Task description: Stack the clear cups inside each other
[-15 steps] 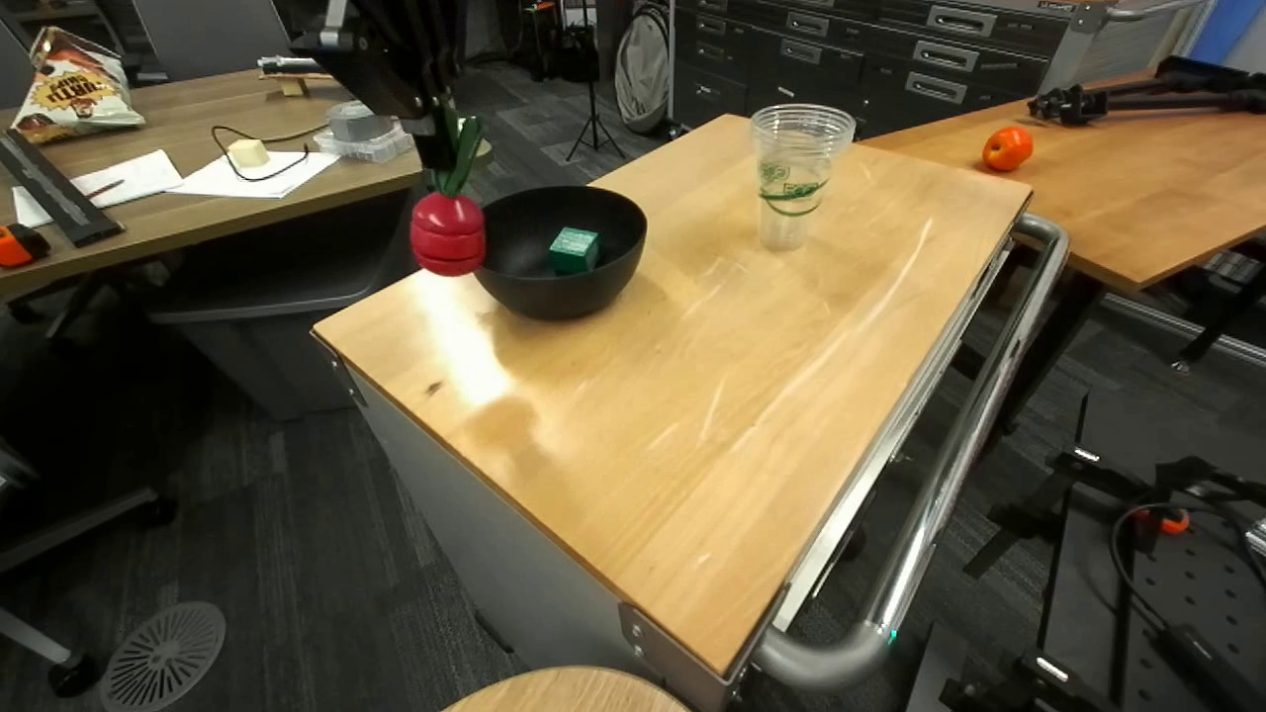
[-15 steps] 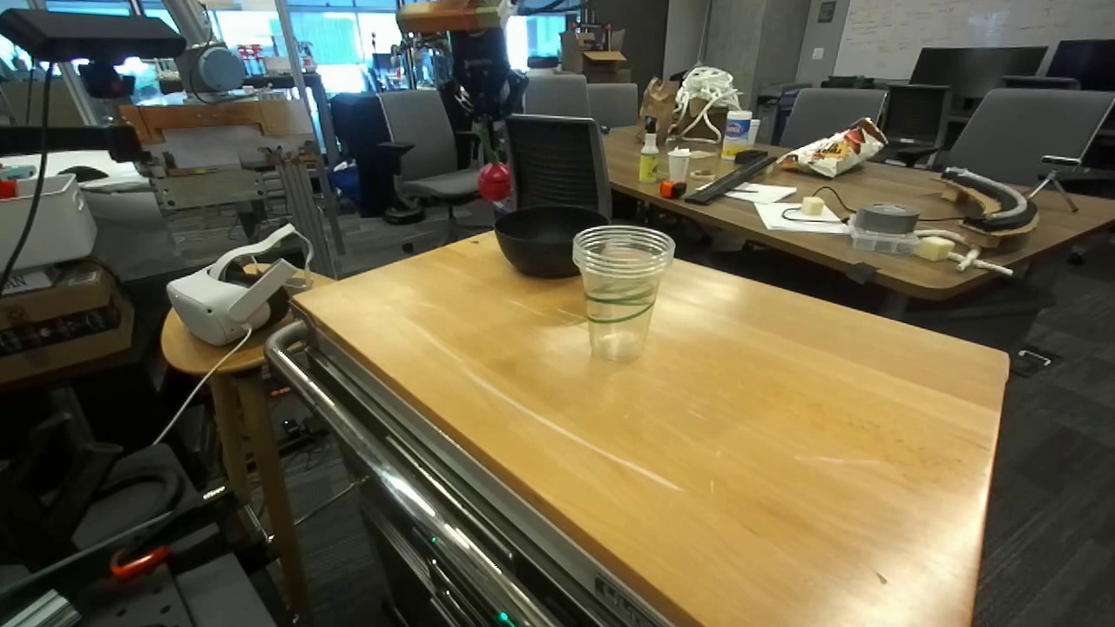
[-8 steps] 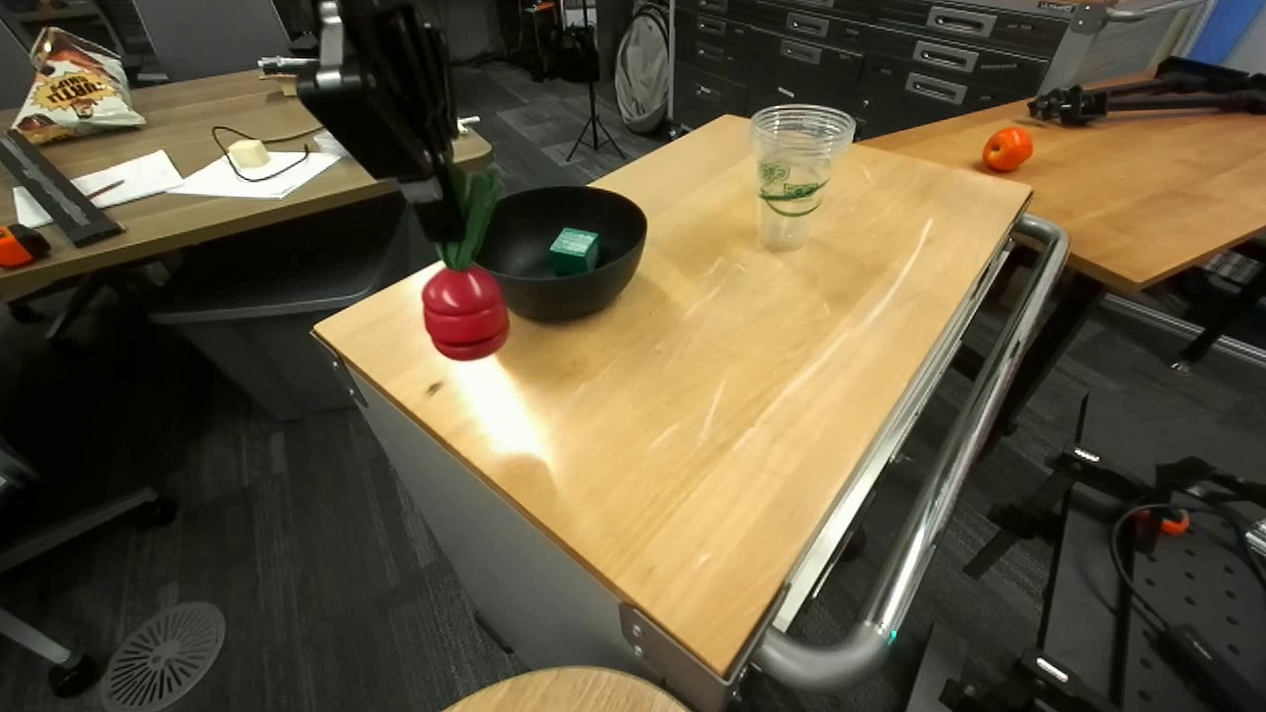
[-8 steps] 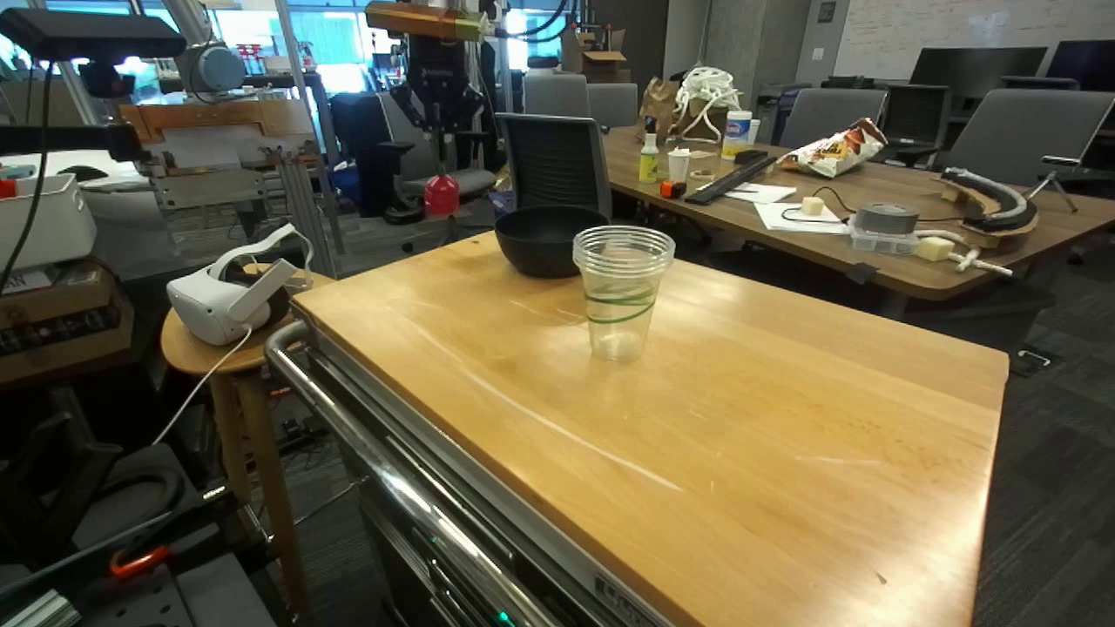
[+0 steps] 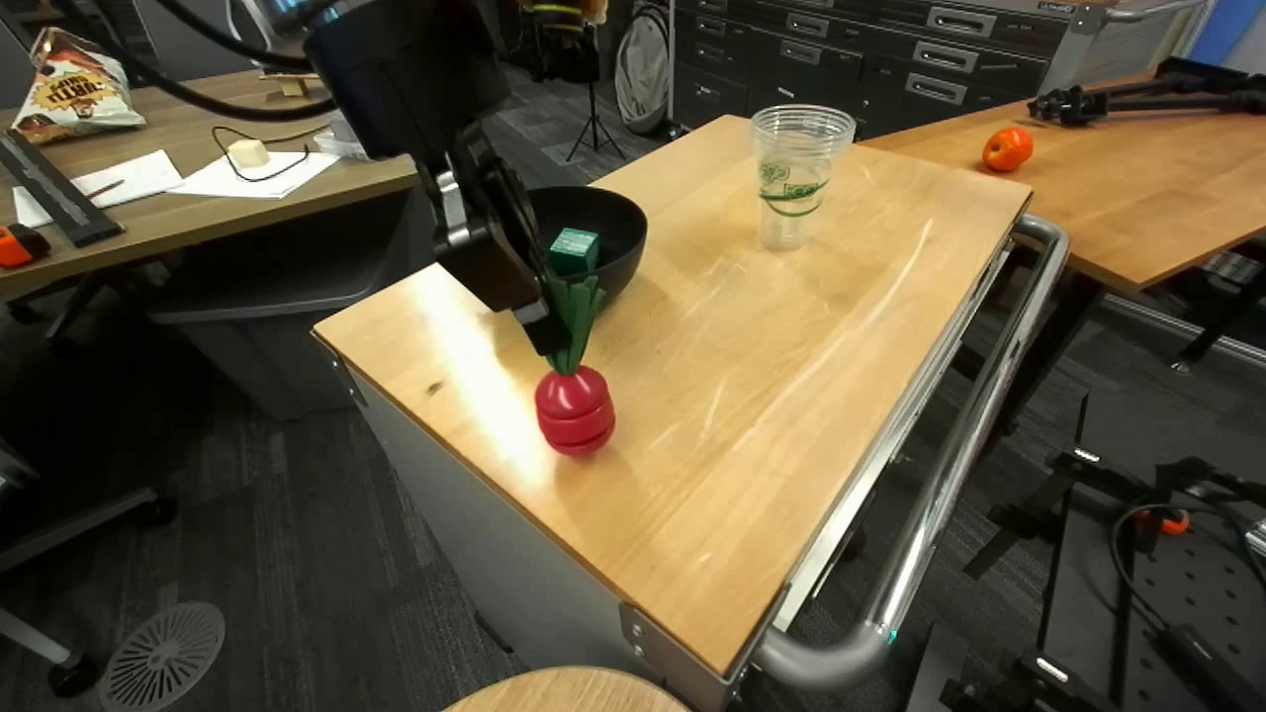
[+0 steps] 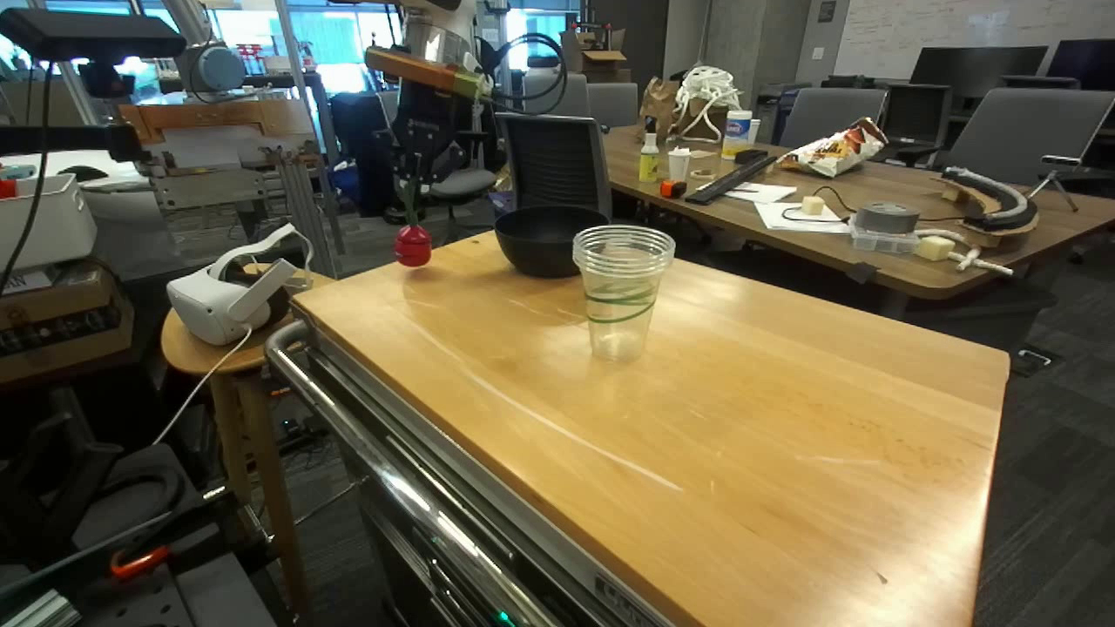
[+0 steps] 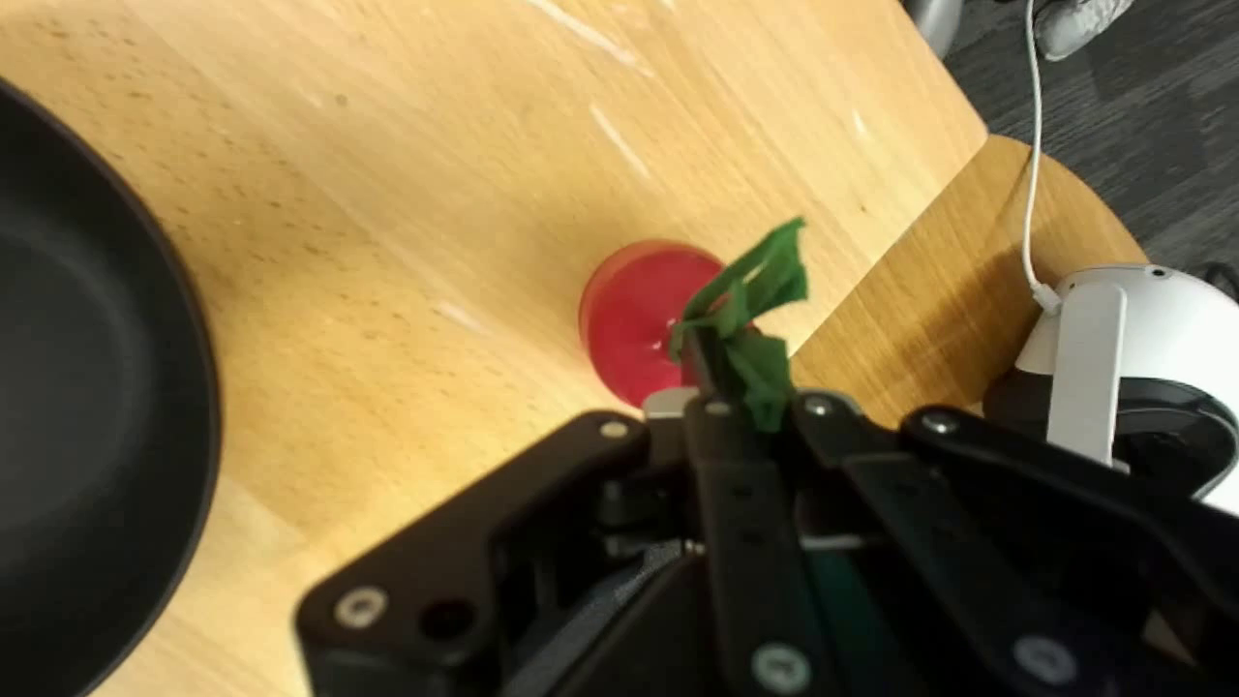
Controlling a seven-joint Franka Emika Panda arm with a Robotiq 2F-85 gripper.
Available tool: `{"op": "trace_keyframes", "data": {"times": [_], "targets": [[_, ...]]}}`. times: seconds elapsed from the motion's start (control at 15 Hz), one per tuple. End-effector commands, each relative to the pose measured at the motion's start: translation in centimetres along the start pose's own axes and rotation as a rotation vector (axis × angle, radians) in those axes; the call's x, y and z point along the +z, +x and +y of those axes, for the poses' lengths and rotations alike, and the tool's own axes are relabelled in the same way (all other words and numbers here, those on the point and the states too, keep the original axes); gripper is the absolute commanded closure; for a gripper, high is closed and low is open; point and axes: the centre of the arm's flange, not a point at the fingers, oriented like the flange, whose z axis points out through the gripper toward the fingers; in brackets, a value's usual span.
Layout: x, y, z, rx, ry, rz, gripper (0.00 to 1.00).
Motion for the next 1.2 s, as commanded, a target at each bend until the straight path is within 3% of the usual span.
{"op": "trace_keyframes", "data": {"times": [0.0,0.2,0.33,0.67,1.13], "targets": [[-0.3,-0.4,0.2,0.001,0.004,-0.009,0.71],[-1.0,-1.4,0.5,0.038,-0.027,0.034,0.56],[-2.2,-2.6,0.8,0.114,-0.088,0.128,0.39],[-5.6,-5.5,3.1,0.312,-0.133,0.307,0.02],[-5.0,-4.3,7.4,0.584,-0.262,0.524,0.00]]}}
